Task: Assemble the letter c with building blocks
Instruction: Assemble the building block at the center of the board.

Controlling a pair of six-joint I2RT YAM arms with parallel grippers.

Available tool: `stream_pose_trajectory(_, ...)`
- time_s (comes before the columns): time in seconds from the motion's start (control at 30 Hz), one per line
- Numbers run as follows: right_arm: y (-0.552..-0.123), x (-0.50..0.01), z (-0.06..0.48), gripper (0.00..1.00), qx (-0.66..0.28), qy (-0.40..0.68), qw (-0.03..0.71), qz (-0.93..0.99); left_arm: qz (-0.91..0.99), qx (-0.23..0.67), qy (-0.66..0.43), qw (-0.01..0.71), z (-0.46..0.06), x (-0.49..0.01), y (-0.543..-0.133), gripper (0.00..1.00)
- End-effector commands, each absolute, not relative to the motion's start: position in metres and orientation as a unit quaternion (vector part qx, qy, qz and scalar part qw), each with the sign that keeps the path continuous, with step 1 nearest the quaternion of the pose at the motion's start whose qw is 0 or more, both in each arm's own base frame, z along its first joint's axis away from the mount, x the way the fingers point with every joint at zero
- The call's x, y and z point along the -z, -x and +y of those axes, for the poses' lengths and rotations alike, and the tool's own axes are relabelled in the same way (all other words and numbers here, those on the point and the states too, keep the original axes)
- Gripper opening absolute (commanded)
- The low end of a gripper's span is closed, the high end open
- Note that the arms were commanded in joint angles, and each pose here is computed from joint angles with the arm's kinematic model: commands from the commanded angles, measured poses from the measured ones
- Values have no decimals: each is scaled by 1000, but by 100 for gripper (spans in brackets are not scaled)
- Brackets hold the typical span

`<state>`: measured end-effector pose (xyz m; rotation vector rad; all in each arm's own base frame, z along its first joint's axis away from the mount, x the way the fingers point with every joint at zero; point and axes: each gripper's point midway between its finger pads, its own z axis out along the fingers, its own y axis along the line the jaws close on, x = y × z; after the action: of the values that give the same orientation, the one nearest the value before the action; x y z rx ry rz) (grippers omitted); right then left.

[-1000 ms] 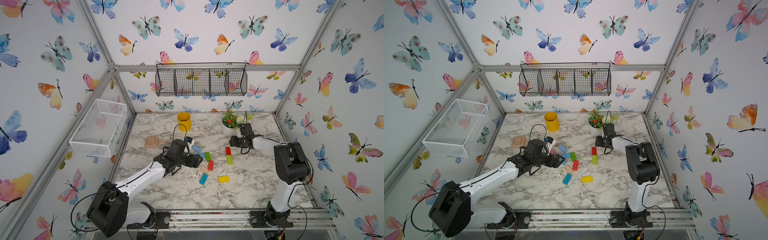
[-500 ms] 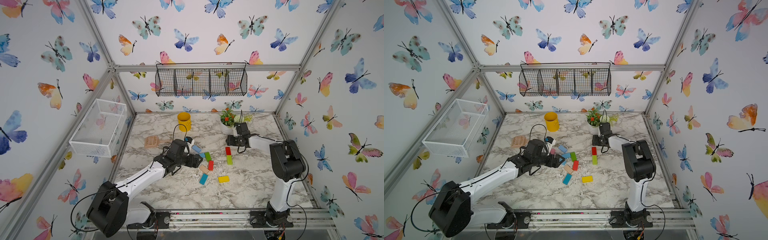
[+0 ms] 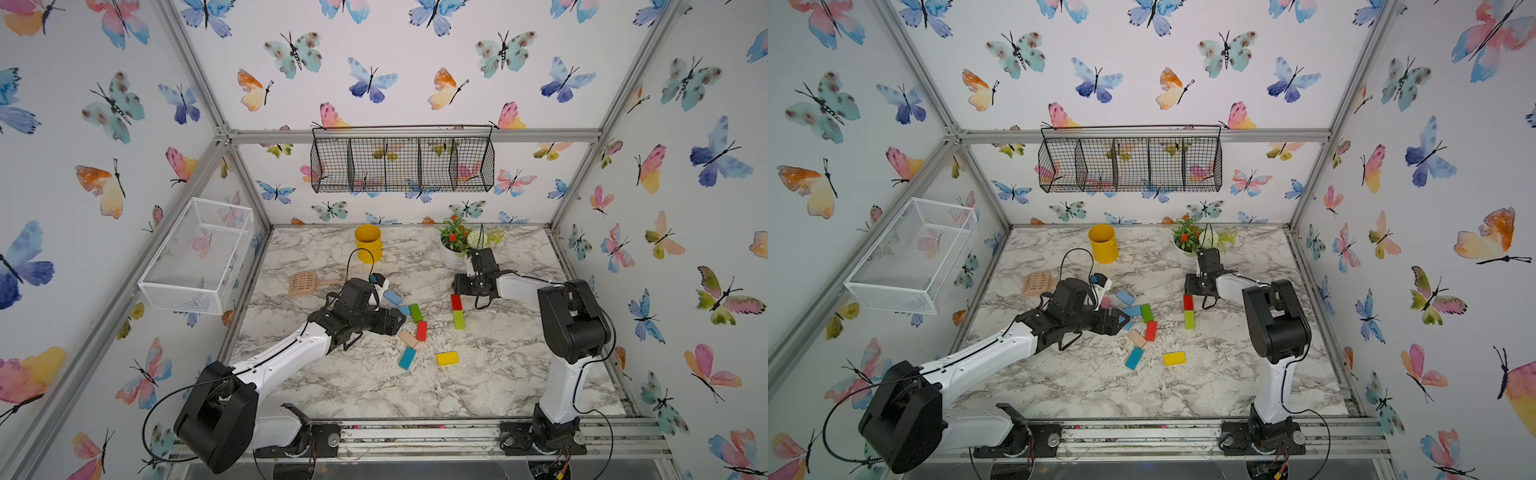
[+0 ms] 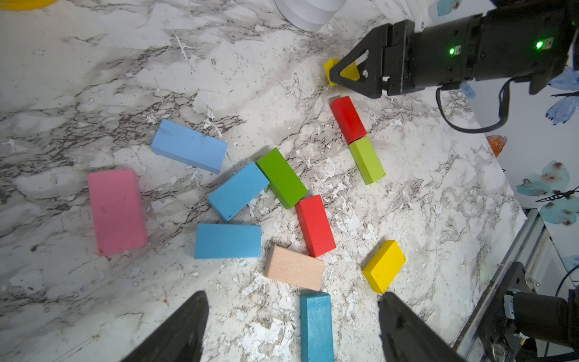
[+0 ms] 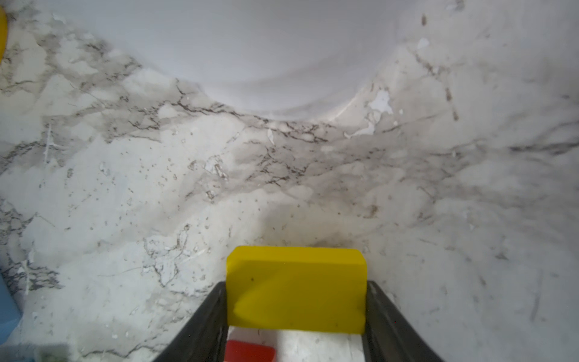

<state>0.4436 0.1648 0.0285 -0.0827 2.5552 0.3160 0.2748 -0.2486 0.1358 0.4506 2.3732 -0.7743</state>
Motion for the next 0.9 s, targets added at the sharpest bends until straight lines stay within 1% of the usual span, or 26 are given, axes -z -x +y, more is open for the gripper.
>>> stream_pose_trajectory(0.0, -444, -45, 166, 50, -122, 22, 298, 946, 890, 296, -176, 300, -253, -144, -276, 86)
stream_pose_trajectory(0.23, -443, -53, 163, 50, -118, 21, 307, 944, 890, 295, -175, 301, -252, -144, -276, 86)
stream_pose_trajectory(0.87, -440, -31, 172, 53, -122, 21, 287, 950, 888, 296, -176, 304, -252, -146, -275, 86)
